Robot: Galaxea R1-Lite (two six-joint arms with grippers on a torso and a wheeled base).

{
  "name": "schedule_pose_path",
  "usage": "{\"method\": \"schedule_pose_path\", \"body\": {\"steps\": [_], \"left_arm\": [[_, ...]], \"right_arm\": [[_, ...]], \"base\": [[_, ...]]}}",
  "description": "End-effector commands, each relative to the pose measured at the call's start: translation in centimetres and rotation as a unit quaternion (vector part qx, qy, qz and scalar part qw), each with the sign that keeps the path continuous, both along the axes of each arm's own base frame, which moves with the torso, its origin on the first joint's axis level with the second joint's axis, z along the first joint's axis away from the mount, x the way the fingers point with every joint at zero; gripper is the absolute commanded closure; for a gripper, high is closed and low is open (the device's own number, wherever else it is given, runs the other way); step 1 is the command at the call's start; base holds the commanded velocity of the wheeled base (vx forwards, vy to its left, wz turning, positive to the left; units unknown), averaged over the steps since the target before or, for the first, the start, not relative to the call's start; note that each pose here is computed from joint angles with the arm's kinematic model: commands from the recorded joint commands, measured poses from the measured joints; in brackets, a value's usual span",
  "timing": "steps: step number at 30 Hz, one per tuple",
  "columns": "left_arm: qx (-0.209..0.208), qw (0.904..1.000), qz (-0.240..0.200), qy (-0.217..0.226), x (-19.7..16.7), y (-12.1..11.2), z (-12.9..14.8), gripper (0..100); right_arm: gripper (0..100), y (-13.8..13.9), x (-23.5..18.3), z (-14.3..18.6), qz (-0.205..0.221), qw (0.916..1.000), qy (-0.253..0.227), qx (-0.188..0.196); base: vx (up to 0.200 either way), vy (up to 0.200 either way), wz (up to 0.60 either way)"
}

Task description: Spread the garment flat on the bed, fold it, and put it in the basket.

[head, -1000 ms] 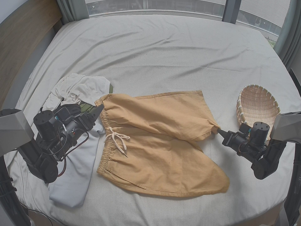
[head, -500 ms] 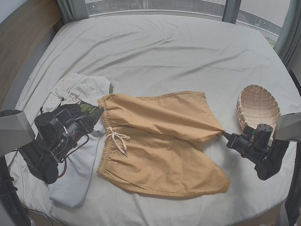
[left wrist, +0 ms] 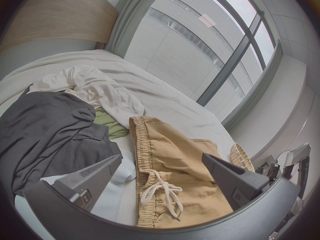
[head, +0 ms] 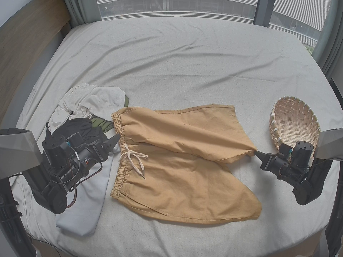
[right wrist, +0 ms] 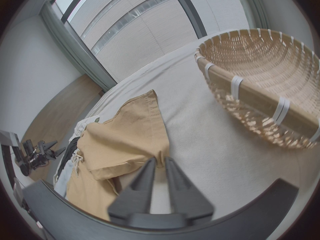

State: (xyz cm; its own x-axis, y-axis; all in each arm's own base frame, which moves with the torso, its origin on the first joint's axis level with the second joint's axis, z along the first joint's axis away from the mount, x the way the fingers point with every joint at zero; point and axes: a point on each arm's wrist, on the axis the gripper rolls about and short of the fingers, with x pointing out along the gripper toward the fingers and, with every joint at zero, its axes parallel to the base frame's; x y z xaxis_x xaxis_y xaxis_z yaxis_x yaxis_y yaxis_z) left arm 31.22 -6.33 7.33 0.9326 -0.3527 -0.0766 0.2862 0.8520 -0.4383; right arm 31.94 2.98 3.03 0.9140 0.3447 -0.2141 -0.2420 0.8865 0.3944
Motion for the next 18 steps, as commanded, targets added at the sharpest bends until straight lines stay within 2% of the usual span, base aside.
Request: {"method": "schedule_pose_path", "body": {"steps": [1,4,18], "left_arm": [[0.003,0.9999,0.0,0.016,-0.3,0.0,-0.7,0],[0.005,0.9996,0.001,0.027,-0.4,0.1,-1.2,0],[0.013,0.9959,-0.007,0.089,-3.2,0.4,-2.9,0]], "right_arm": [[0,-0.5,-0.1,0.3,-0.016,0.9998,-0.005,-0.009],[0,-0.5,-0.7,0.3,-0.025,0.9996,0.001,-0.012],[0,0.4,-3.6,0.0,-0.003,0.9991,0.042,-0.01]], "base": [[0.0,0.0,0.0],[0.0,0.0,0.0],[0.0,0.0,0.0]]}}
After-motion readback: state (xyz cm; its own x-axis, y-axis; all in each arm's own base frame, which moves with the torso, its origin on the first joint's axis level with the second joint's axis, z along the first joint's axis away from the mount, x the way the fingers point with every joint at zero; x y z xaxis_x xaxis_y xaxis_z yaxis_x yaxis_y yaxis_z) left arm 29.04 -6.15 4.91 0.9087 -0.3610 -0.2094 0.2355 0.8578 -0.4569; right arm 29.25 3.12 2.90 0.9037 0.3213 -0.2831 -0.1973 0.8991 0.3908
